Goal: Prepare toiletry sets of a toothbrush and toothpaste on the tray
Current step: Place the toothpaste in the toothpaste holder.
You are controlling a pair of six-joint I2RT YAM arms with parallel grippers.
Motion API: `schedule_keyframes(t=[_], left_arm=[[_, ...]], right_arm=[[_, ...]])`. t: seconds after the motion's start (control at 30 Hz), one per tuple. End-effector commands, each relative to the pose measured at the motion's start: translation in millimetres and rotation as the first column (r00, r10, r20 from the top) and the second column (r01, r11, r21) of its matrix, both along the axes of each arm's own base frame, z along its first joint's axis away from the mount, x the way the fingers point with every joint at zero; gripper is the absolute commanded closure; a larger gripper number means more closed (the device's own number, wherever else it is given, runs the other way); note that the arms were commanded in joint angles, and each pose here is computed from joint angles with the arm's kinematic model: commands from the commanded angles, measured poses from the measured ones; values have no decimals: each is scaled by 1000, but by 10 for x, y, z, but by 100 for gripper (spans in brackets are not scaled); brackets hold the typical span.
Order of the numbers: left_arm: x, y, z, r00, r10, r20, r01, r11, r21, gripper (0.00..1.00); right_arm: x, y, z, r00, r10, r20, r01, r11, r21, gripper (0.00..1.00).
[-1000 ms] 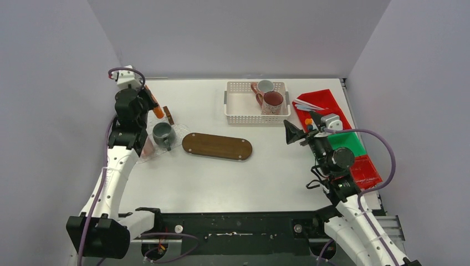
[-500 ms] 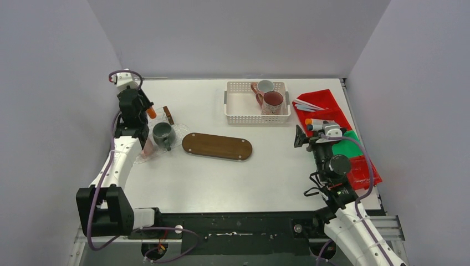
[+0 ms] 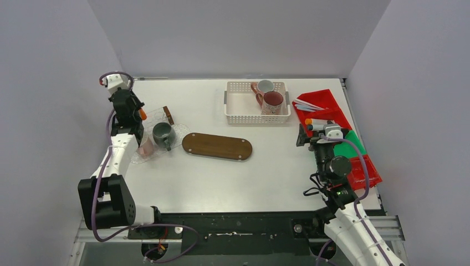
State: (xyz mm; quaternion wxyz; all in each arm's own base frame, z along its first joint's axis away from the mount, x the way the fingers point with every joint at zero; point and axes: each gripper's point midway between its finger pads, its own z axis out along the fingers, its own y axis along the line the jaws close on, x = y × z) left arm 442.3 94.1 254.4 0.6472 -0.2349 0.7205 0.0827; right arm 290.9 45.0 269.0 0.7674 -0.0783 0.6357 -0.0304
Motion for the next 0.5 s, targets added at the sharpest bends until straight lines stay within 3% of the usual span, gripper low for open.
schedule_keyframes(t=[0.0,0.47], left_arm=[[-32,220,224,994,82,79,-83,996,13,100],[-75,505,-79,988,150,47,-151,989,13,100]], right_arm=[[-18,-52,143,998,-21,63,20,1000,7,0],[-28,-24,149,997,-1,76,2,1000,-7,0]])
